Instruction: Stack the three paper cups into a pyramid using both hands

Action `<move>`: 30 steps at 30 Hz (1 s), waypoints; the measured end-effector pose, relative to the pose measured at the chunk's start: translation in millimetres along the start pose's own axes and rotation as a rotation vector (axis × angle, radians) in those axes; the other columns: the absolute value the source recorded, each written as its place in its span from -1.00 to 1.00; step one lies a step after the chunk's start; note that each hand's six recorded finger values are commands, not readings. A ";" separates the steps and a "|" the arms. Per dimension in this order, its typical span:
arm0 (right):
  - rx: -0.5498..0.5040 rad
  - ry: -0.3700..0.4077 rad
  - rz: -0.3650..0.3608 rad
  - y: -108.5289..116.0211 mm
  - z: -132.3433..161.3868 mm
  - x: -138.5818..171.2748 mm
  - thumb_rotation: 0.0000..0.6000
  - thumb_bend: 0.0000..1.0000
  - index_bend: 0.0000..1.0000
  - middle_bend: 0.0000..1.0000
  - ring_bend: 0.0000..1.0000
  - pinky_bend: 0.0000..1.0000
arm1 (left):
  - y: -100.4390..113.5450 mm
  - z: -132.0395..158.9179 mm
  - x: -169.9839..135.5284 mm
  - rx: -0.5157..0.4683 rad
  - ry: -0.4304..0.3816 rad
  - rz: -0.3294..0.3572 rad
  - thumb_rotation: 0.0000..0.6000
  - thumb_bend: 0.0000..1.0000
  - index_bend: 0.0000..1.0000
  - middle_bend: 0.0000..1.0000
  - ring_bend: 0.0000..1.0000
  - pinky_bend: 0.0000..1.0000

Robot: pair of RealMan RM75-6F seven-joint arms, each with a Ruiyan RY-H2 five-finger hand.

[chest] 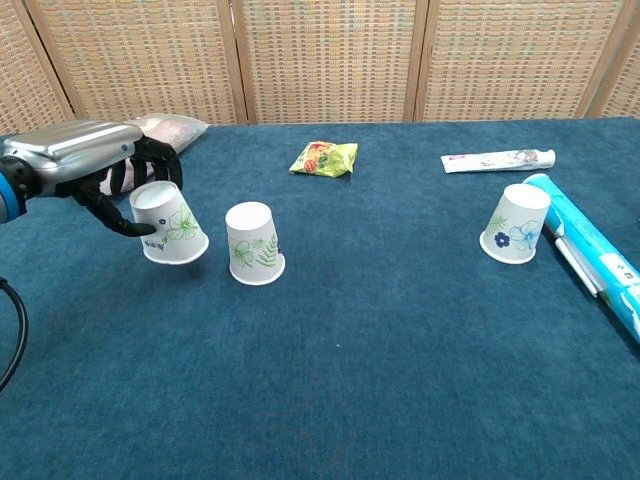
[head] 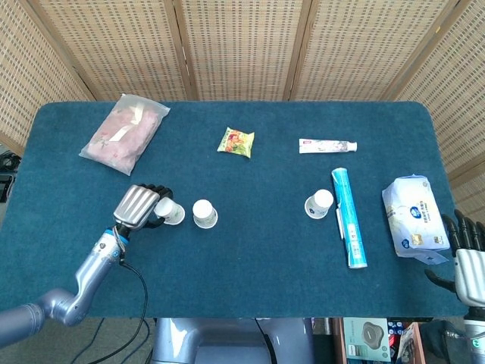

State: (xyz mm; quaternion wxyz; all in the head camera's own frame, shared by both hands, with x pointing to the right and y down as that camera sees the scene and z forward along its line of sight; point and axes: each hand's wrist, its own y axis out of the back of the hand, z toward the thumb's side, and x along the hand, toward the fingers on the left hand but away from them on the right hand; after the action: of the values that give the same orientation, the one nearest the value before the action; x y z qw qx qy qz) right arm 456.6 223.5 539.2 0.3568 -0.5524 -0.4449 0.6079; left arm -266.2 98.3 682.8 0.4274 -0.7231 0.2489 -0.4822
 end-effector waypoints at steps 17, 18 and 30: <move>-0.021 -0.007 0.001 1.9 -3.9 -1.7 1.00 -1.00 -1.00 -1.00 -1.00 -1.00 | 7.0 9.0 15.7 0.050 0.017 0.028 1.00 -0.46 -0.19 -0.13 -0.11 0.00; -0.021 -0.007 0.002 1.7 -3.8 -1.7 1.00 -1.00 -1.00 -1.00 -1.00 -1.00 | 6.6 9.9 15.9 0.048 0.016 0.022 1.00 -0.46 -0.19 -0.14 -0.11 0.00; -0.023 -0.009 -0.001 3.0 -5.2 -1.9 1.00 -1.00 -1.00 -1.00 -1.00 -1.00 | -17.2 21.3 13.8 0.033 0.021 -0.092 1.00 -0.46 -1.00 -1.00 -1.00 -0.97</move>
State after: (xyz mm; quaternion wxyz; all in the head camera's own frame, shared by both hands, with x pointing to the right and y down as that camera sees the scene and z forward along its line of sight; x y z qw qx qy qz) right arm 462.2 221.5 537.1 0.3486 -0.5534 -0.4539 0.6052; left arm -242.0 104.6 700.6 0.4142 -0.7215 0.2120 -0.5128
